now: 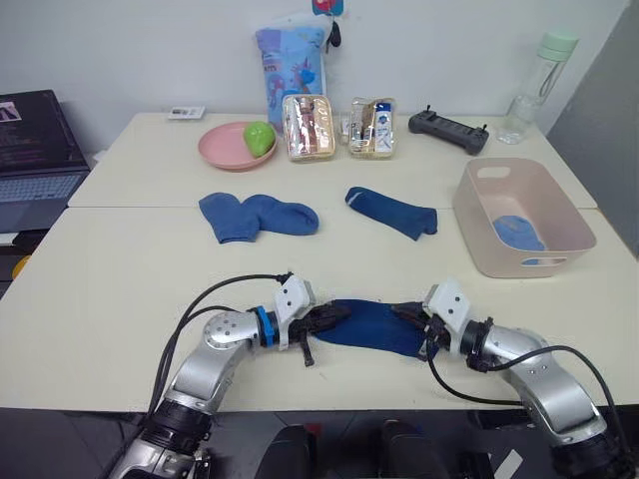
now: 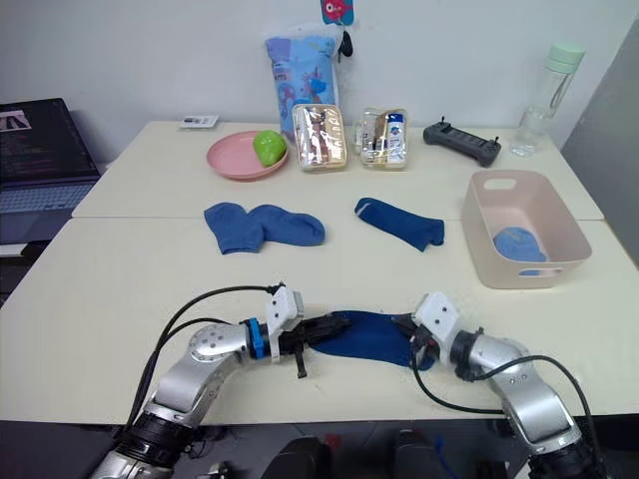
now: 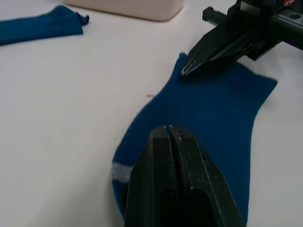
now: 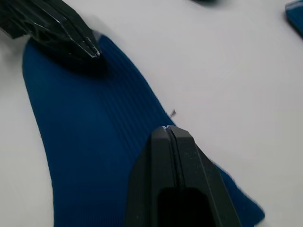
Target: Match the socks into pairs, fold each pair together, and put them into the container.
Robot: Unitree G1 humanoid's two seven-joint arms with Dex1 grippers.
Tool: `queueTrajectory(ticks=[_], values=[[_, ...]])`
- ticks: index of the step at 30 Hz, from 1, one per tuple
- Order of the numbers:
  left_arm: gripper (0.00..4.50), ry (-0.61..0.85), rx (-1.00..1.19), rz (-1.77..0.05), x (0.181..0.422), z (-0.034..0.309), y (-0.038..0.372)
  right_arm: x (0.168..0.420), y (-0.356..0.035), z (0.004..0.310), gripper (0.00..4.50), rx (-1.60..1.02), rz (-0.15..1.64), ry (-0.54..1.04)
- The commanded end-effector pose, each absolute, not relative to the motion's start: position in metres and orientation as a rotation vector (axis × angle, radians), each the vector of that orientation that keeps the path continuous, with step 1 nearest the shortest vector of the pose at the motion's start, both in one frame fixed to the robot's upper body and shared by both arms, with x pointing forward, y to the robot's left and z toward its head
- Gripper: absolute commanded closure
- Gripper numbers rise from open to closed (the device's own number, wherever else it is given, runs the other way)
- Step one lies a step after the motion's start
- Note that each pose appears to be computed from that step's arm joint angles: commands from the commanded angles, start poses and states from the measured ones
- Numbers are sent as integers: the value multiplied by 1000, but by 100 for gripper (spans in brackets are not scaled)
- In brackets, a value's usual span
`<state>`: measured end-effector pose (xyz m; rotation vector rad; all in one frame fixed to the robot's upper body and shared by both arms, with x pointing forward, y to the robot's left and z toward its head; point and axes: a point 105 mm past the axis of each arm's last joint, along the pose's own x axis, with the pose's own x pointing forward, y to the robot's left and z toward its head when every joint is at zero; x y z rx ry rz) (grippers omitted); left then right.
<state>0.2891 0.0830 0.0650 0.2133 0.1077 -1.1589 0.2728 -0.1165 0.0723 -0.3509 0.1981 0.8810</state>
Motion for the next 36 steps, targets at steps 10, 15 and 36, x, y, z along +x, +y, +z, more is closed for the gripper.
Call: queueTrajectory(ticks=[10, 15, 36], values=[[447, 135, 172, -1030, 293, 53, 122, 261, -161, 59, 450, -344, 750, 217], [447, 118, 143, -1032, 289, 62, 126, 254, -163, 71, 450, -312, 767, 186], [47, 24, 208, -728, 320, 98, 191, 265, -208, 112, 7, -393, 564, 109]])
